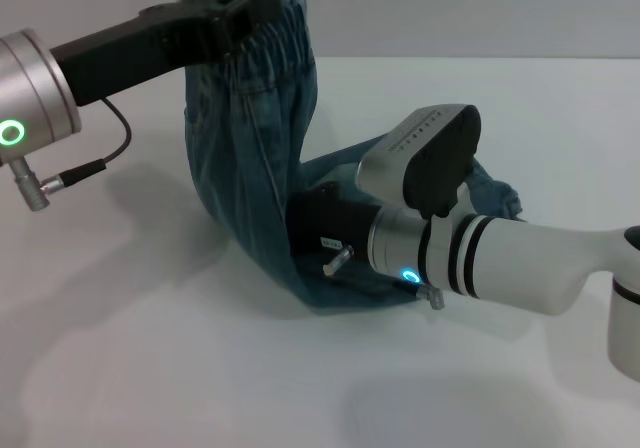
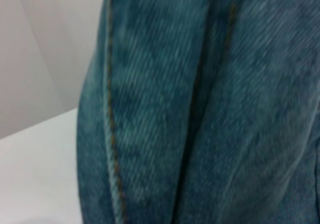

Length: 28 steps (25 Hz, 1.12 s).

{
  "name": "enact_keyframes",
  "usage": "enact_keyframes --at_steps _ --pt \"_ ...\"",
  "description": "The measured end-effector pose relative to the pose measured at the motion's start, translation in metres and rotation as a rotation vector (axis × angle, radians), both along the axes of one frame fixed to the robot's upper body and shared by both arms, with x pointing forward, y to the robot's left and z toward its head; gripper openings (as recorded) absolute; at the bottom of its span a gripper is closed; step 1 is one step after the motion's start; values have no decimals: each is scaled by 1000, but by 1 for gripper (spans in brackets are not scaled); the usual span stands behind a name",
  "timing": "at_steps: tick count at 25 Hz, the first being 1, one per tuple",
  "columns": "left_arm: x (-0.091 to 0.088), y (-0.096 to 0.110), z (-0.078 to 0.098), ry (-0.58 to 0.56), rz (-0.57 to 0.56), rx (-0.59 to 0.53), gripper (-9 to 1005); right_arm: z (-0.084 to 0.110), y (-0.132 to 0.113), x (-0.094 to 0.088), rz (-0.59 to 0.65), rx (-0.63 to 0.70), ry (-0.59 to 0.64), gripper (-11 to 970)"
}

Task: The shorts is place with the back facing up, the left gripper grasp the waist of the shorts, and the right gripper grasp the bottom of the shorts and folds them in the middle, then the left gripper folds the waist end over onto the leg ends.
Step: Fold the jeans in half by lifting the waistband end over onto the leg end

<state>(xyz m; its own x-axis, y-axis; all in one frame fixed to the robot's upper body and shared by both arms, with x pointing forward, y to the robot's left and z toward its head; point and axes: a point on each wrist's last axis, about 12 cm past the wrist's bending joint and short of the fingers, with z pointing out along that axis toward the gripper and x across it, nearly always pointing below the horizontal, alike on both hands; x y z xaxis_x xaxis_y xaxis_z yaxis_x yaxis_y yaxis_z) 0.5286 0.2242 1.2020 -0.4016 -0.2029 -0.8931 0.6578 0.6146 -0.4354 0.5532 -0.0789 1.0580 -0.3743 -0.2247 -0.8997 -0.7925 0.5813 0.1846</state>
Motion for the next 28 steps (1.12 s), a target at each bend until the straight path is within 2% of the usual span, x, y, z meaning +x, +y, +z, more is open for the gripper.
enact_keyframes --at_steps 3,6,14,20,24,28 --pt "0 -2 0 -9 -9 -8 37 -2 -2 2 -18 -20 -3 117" --pt "1 -1 -2 -4 -11 -14 29 -5 -14 7 -81 -28 2 117" --pt "3 -1 -6 3 -3 -12 14 -15 -79 18 -315 -21 6 119" --pt "13 -9 -16 26 -9 -29 13 -10 -120 22 -438 -19 -43 121" --pt "18 -16 -24 35 -29 -47 13 -8 -123 17 -438 19 -43 122" --pt "18 -16 -23 34 -30 -52 13 -5 -105 10 -363 76 -18 123"
